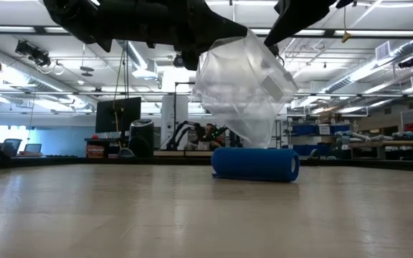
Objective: Roll bandage
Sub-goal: Open the zip bag
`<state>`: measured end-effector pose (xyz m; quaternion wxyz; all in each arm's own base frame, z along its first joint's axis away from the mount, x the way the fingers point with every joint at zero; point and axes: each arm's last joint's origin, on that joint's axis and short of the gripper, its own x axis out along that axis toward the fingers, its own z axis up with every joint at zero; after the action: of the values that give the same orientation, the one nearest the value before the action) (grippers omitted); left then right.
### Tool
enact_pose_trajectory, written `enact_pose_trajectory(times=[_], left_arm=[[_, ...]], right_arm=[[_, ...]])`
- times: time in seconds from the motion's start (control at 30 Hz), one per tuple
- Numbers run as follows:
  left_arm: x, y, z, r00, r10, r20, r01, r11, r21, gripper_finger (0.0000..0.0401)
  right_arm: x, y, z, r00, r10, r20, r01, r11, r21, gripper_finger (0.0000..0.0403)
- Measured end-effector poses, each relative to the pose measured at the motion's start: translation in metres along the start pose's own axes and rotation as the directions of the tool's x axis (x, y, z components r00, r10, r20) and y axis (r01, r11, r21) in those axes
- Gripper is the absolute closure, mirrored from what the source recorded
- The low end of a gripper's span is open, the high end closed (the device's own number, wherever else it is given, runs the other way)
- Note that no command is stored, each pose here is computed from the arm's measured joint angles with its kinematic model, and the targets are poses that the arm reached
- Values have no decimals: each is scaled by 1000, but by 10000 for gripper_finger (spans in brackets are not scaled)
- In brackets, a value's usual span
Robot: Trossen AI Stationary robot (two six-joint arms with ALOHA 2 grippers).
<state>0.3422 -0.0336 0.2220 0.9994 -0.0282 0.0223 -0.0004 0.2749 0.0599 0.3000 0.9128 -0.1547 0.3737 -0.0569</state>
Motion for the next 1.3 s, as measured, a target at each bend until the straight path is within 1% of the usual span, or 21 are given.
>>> enact_pose_trajectory(times=[0.13,0.27,0.37,0.5,0.6,0.73,0.97,1.3], left_arm=[[0,0,0,1000,-5,0,5,1000,0,400],[0,0,0,1000,-5,0,5,1000,0,400],[0,0,0,1000,-5,0,5,1000,0,400],[0,0,0,1000,-5,-1,5,1000,0,400],[0,0,0,1000,-5,-3,5,1000,0,400],[0,0,0,1000,-5,-3,5,1000,-3,400],[0,0,0,1000,-5,-3,4,1000,-3,400],[0,0,0,1000,7,-3,-7,1000,-11,400]], right_arm=[[-1,0,0,999,-44,-1,44,999,-25,400],[-2,0,0,998,-65,0,65,998,-27,399],[-6,1,1,994,-107,11,108,994,-32,399],[-12,2,2,992,-124,36,125,992,-30,399],[-14,3,3,992,-117,50,118,993,-25,399],[-14,5,3,997,-59,48,61,998,-28,401],[-14,5,2,997,-56,47,57,998,-28,401],[-19,15,3,997,-51,62,53,998,-33,400]])
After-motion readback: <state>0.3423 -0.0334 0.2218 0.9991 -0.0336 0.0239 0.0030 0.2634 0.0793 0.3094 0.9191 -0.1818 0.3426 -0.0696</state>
